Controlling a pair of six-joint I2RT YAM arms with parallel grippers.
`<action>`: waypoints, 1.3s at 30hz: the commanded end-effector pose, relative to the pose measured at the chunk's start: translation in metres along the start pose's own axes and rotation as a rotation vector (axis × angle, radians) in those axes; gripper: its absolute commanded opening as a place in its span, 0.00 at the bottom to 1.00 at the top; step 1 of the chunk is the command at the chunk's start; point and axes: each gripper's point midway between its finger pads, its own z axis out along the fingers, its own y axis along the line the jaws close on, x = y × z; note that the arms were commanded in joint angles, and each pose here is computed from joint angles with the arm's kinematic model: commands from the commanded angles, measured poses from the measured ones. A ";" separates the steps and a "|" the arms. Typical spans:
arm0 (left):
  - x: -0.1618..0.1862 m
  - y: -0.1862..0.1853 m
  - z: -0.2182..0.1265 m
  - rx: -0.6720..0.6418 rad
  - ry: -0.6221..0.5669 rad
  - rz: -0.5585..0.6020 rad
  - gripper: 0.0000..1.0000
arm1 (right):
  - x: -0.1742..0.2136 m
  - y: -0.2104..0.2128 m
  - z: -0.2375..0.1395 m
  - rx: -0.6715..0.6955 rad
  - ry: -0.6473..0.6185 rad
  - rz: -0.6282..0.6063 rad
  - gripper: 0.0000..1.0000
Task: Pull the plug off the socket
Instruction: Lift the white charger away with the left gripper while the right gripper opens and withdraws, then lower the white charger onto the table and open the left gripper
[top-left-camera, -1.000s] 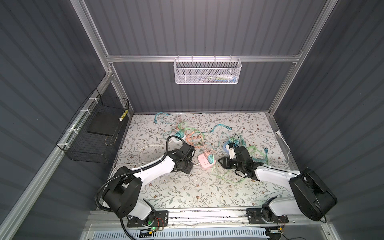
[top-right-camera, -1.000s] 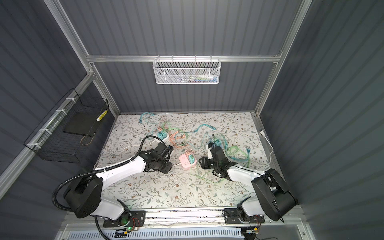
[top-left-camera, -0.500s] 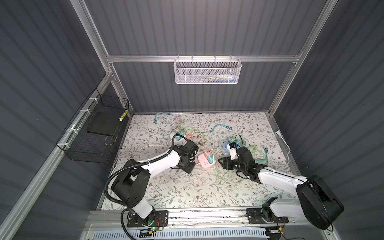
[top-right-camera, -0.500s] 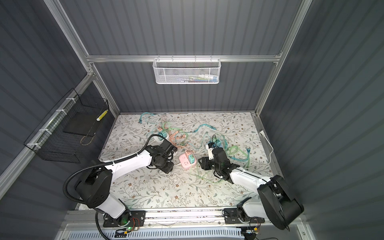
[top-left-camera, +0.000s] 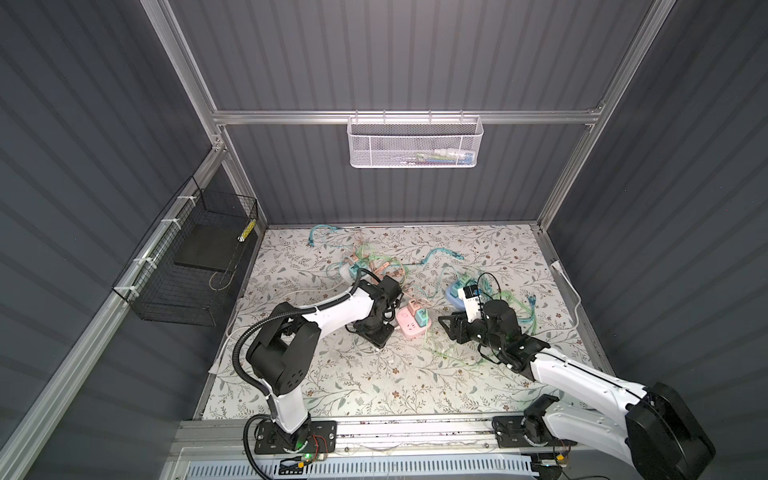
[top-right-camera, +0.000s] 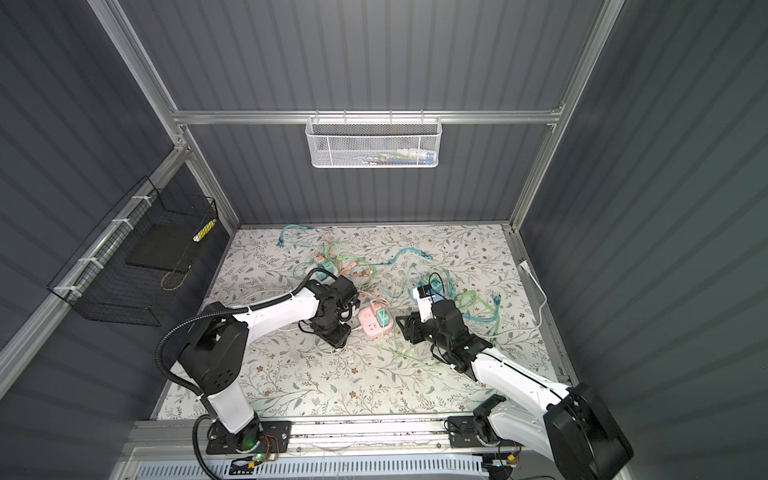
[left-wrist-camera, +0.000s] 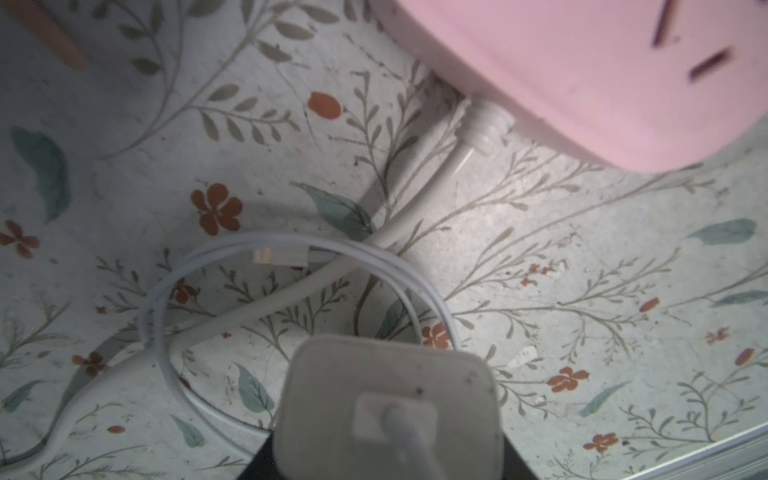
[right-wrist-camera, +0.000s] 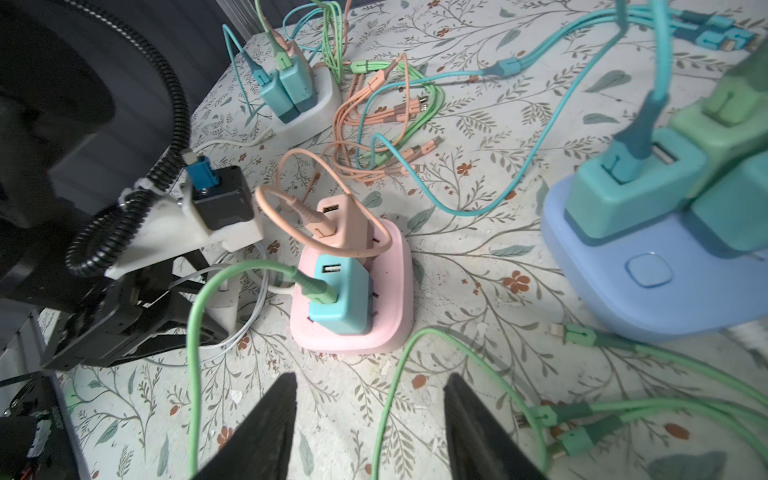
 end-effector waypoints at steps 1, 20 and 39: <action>0.003 -0.006 -0.002 0.043 0.046 0.018 0.55 | -0.001 0.011 -0.001 -0.033 -0.013 -0.052 0.59; -0.029 -0.008 -0.022 0.050 -0.126 -0.017 1.00 | -0.020 0.007 -0.015 0.078 -0.048 -0.080 0.99; -0.016 0.000 -0.014 0.002 -0.073 -0.036 1.00 | -0.009 0.008 -0.003 0.098 0.042 -0.078 0.73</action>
